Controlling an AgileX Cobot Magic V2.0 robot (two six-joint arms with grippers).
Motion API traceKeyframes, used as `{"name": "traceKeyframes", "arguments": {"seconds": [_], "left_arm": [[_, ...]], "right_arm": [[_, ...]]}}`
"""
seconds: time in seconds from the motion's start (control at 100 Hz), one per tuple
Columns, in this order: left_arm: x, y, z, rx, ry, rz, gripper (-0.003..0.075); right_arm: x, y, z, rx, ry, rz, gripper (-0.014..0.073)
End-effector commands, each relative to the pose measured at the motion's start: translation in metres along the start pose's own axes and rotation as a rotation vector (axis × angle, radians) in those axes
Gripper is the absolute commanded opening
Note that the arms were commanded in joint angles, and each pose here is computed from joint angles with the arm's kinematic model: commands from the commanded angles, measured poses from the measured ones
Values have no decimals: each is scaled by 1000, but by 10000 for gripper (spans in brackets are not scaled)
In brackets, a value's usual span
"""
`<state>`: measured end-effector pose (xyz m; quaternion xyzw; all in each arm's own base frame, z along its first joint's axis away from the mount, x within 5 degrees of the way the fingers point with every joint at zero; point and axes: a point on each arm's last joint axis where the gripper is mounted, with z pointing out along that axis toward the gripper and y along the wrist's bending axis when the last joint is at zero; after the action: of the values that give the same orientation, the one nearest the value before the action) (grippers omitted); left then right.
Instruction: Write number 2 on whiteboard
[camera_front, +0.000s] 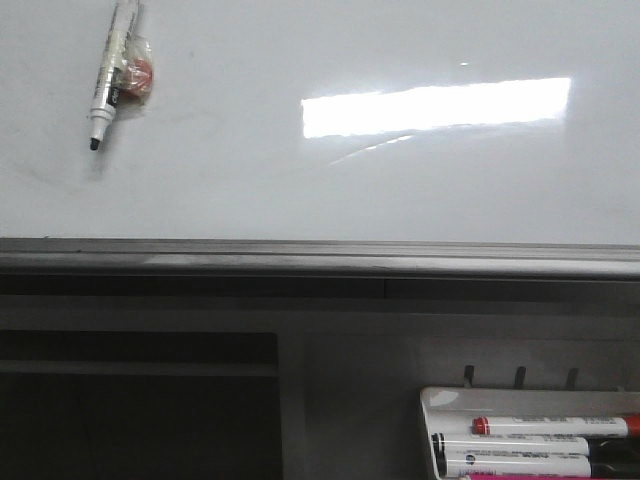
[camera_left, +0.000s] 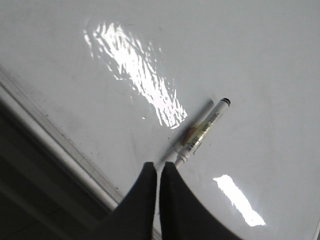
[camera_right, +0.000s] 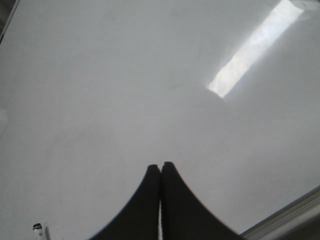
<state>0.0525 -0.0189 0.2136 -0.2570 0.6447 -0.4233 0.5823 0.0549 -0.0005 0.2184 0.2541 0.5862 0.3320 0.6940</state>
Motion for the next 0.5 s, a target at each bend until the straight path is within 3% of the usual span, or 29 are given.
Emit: {"name": "traceKeyframes", "arguments": {"seconds": [0.0, 0.12, 0.2, 0.34, 0.49], "left_arm": [[-19, -29, -7, 78, -72, 124, -20], [-38, -71, -5, 88, -21, 500, -6], [-47, -94, 7, 69, 112, 667, 97], [-58, -121, 42, 59, 344, 767, 351], [-58, -128, 87, 95, 499, 779, 381]], "right_arm": [[-14, 17, -3, -58, -33, -23, -70], [-25, 45, -5, -81, 99, -242, -6], [-34, 59, -6, -76, 162, -364, 123], [-46, 77, 3, -71, 224, -475, 331], [-50, 84, 17, -43, 266, -473, 359]]}}
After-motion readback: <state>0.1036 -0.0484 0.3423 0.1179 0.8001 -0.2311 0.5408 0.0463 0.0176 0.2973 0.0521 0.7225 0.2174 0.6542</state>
